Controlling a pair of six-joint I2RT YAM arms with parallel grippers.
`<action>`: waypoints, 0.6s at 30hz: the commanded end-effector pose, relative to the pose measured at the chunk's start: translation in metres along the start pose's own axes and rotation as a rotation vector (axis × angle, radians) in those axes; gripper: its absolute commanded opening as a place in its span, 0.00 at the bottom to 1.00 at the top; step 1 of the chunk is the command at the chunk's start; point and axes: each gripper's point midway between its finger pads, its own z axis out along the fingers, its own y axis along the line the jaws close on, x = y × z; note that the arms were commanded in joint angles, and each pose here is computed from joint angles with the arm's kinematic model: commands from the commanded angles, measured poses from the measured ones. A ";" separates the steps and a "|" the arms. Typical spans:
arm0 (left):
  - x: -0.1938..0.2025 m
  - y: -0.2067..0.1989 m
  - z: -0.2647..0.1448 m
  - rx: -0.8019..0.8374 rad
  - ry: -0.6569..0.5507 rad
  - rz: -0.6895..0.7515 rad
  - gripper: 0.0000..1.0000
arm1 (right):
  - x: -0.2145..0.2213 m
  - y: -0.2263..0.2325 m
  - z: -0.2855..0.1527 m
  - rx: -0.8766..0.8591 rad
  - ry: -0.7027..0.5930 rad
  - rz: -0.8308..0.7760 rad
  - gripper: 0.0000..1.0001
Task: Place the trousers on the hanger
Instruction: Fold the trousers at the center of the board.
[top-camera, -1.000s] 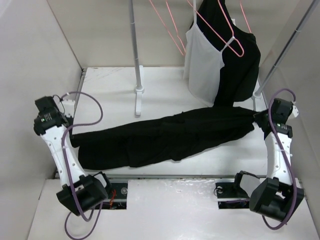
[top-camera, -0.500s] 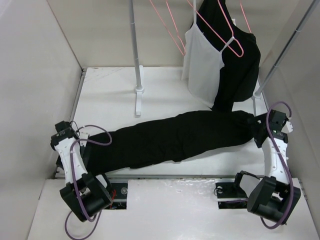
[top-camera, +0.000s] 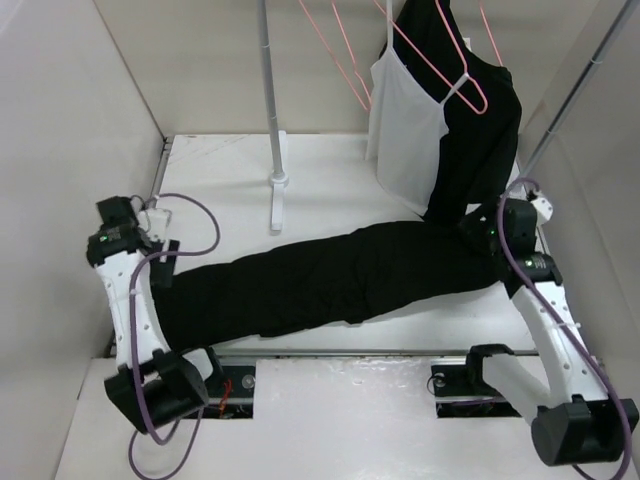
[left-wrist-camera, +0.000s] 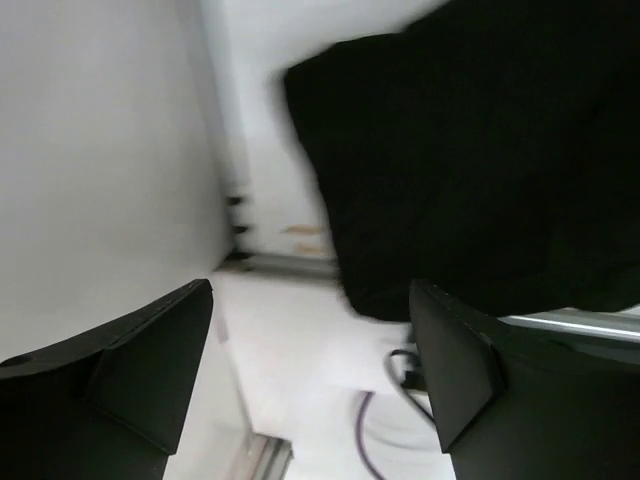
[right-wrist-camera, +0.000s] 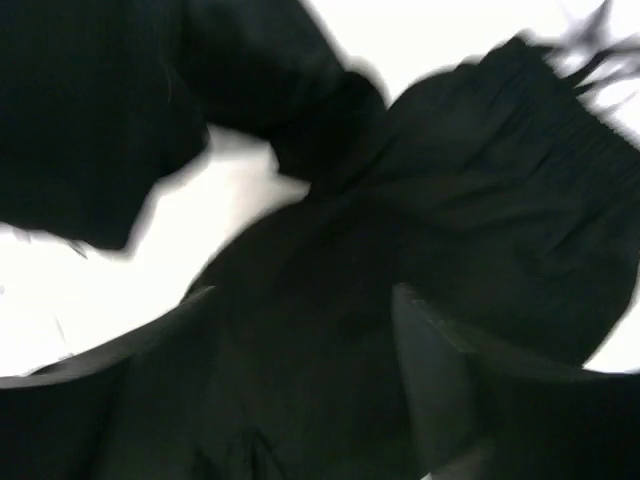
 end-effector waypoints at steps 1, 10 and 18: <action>0.023 -0.055 0.045 0.163 0.143 0.015 0.77 | 0.051 -0.008 0.011 0.009 0.116 0.008 0.70; 0.074 -0.084 0.119 0.082 0.324 0.134 0.74 | 0.132 -0.043 0.068 0.131 0.337 0.256 0.64; 0.010 -0.046 0.168 -0.102 0.247 0.087 0.74 | 0.115 -0.072 0.104 0.263 0.370 0.316 0.61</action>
